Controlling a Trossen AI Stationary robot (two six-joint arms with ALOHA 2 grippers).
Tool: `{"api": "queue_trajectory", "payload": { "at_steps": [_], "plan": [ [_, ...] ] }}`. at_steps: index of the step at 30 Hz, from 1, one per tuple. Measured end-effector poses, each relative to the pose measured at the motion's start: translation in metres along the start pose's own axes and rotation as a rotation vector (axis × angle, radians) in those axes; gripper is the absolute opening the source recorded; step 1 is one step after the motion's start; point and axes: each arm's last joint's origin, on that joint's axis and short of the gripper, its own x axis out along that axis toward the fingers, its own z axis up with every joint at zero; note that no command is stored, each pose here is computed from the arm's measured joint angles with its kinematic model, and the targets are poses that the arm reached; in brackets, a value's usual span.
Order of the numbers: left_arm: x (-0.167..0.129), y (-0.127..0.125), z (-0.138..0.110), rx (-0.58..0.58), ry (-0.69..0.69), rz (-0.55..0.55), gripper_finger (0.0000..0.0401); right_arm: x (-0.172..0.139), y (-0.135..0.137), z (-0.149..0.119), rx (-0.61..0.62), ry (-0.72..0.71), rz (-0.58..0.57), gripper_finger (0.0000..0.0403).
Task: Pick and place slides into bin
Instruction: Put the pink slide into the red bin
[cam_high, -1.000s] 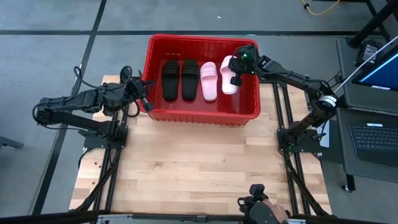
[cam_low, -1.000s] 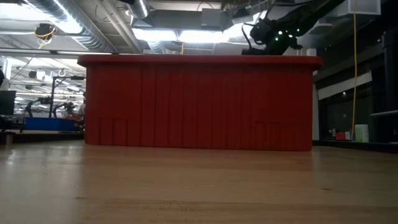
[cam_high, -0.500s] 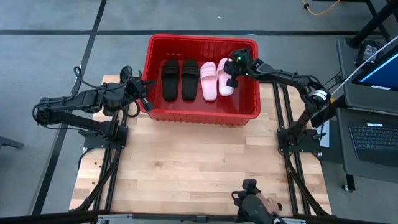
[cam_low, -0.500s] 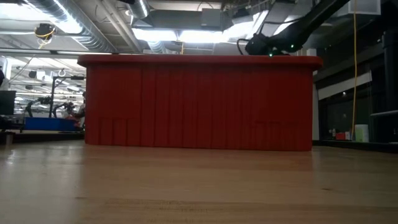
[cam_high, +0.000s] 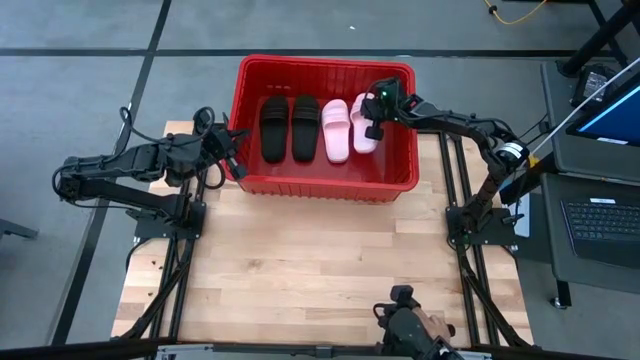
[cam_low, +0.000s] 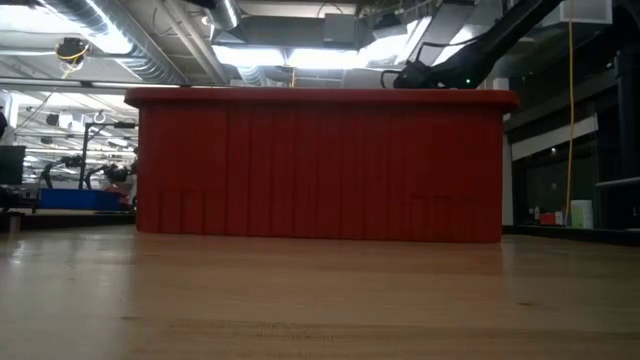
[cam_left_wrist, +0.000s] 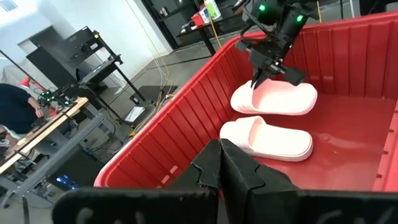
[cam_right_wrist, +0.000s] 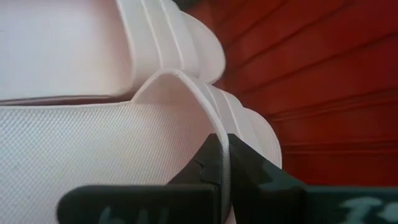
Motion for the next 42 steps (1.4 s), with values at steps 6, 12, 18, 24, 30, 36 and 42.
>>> {"api": "queue_trajectory", "payload": {
  "at_steps": [6, 12, 18, 24, 30, 36, 42],
  "plan": [
    [0.000, 0.000, -0.001, 0.005, 0.005, 0.000, 0.0002, 0.001, 0.002, -0.001, -0.002, -0.009, 0.034, 0.0013],
    [0.000, 0.000, -0.001, 0.003, 0.005, 0.000, 0.0001, 0.013, 0.008, -0.005, -0.003, 0.023, 0.047, 0.0013],
    [0.000, 0.000, -0.001, -0.014, 0.005, 0.000, 0.0001, 0.016, 0.007, -0.006, -0.002, 0.041, 0.014, 0.0013],
    [0.000, 0.000, -0.001, -0.021, 0.005, 0.000, 0.0003, 0.016, 0.007, -0.008, 0.004, 0.045, 0.031, 0.0013],
    [0.000, 0.000, -0.001, -0.022, 0.004, 0.000, 0.0002, 0.016, 0.007, -0.007, 0.005, 0.036, 0.035, 0.0013],
    [0.002, -0.002, 0.000, -0.021, 0.007, -0.002, 0.0001, 0.016, 0.006, -0.006, 0.007, -0.001, 0.047, 0.0013],
    [0.004, -0.004, 0.000, -0.014, 0.013, -0.006, 0.0001, 0.016, 0.005, -0.005, 0.009, -0.011, 0.041, 0.0013]
  ]
}}
